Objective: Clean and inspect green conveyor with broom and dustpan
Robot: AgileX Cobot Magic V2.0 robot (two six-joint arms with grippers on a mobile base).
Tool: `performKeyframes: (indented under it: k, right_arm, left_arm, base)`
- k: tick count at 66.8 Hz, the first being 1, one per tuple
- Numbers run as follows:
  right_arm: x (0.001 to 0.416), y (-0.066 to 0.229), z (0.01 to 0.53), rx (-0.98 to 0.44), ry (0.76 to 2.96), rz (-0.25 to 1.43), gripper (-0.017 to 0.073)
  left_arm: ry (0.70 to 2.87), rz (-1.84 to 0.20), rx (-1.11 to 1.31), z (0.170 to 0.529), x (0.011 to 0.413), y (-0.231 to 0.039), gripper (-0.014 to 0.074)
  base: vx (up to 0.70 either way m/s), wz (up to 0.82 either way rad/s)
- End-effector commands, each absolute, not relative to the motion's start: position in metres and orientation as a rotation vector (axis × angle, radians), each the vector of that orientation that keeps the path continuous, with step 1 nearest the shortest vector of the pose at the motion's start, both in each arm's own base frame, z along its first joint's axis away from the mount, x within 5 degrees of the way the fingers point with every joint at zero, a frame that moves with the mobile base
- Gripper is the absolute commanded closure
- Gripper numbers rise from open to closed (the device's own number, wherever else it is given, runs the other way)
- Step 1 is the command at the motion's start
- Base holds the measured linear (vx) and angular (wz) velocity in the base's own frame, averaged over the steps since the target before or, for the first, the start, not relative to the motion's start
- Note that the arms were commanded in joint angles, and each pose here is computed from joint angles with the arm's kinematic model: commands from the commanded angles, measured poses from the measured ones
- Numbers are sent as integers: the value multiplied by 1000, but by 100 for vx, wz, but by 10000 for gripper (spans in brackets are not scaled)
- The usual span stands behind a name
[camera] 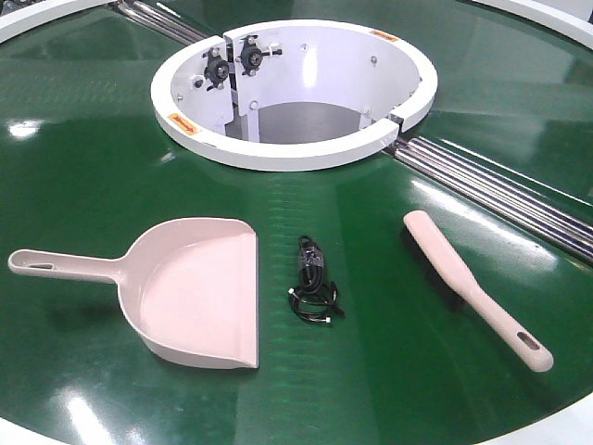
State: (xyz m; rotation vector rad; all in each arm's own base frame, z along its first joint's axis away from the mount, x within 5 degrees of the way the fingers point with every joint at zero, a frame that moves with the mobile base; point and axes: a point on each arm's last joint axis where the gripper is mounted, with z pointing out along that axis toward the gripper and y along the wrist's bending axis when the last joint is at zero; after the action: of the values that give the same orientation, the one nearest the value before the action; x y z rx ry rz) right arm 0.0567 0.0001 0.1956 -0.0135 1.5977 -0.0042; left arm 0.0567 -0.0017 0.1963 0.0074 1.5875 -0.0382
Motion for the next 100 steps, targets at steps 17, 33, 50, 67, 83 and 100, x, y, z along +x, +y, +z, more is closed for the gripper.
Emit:
performKeyframes:
  k: [17, 33, 50, 67, 83, 100]
  right_arm:
    - [56, 1, 202, -21, 1517, -3, 568]
    - [56, 1, 202, -21, 1517, -3, 568]
    - [56, 1, 202, -21, 1517, -3, 568]
    - [56, 1, 202, -21, 1517, -3, 568]
    - [56, 1, 202, -21, 1517, -3, 568]
    - [56, 1, 202, -21, 1517, -3, 568]
  left_arm:
    - [1512, -52, 3, 200, 56, -2, 600]
    - [1512, -52, 3, 200, 56, -2, 600]
    - [1424, -52, 3, 213, 54, -2, 600]
    - [1403, -52, 4, 273, 50, -2, 600]
    - [1689, -41, 12, 309, 77, -3, 600]
    - [1784, -45, 5, 302, 95, -3, 600]
  base:
    - [0, 0]
    - [0, 0]
    - [0, 0]
    - [0, 0]
    - [0, 0]
    - [0, 0]
